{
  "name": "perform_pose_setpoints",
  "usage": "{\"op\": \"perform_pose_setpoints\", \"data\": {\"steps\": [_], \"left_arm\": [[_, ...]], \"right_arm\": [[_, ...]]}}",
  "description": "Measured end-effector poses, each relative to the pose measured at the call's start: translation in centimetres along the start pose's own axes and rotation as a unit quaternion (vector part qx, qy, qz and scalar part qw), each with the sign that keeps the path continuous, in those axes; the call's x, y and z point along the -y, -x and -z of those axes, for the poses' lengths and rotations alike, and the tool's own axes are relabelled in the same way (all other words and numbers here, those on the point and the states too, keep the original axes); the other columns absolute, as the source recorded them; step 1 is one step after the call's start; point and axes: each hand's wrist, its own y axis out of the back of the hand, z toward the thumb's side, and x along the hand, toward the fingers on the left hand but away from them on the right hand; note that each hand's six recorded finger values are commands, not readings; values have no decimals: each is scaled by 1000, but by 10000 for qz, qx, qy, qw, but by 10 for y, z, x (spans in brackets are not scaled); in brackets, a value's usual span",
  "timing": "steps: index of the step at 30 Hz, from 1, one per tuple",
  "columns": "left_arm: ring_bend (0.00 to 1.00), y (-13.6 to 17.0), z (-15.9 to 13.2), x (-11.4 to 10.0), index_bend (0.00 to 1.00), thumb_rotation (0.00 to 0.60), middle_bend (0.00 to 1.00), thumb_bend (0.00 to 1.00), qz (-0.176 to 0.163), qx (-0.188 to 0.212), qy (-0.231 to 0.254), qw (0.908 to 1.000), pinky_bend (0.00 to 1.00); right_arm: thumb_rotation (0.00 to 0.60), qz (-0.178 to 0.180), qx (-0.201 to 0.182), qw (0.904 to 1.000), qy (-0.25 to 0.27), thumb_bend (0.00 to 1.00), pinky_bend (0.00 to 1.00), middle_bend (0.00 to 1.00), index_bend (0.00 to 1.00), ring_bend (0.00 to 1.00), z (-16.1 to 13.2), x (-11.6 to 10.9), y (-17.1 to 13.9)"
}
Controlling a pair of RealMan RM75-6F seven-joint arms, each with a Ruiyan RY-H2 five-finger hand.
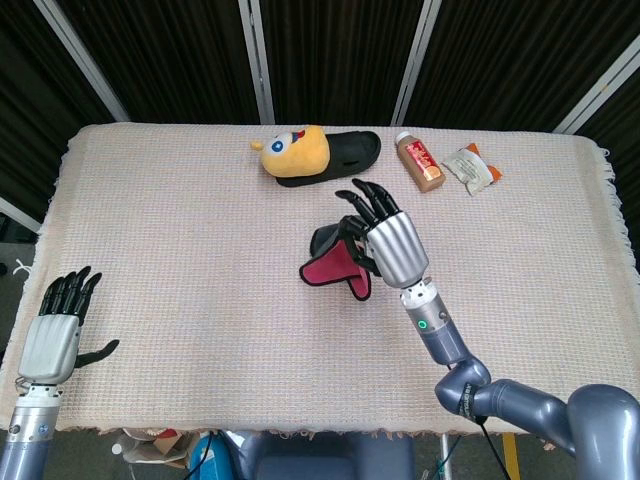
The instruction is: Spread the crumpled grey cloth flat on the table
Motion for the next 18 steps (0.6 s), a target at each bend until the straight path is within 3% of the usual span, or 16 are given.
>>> {"op": "perform_pose_setpoints", "data": {"steps": [7,18], "left_arm": [[0,-25,-24,1,0,600,0,1,-39,116,203,9997,0],[0,-74,-71,8,0,600,0,11,-76,306,515,9982,0]], "right_arm": [[600,96,31,9999,-106,567,188,268,672,139,-7,-22,26],[600,168,116,9989,-414,567,188,269,672,139,-14,-36,66]]}}
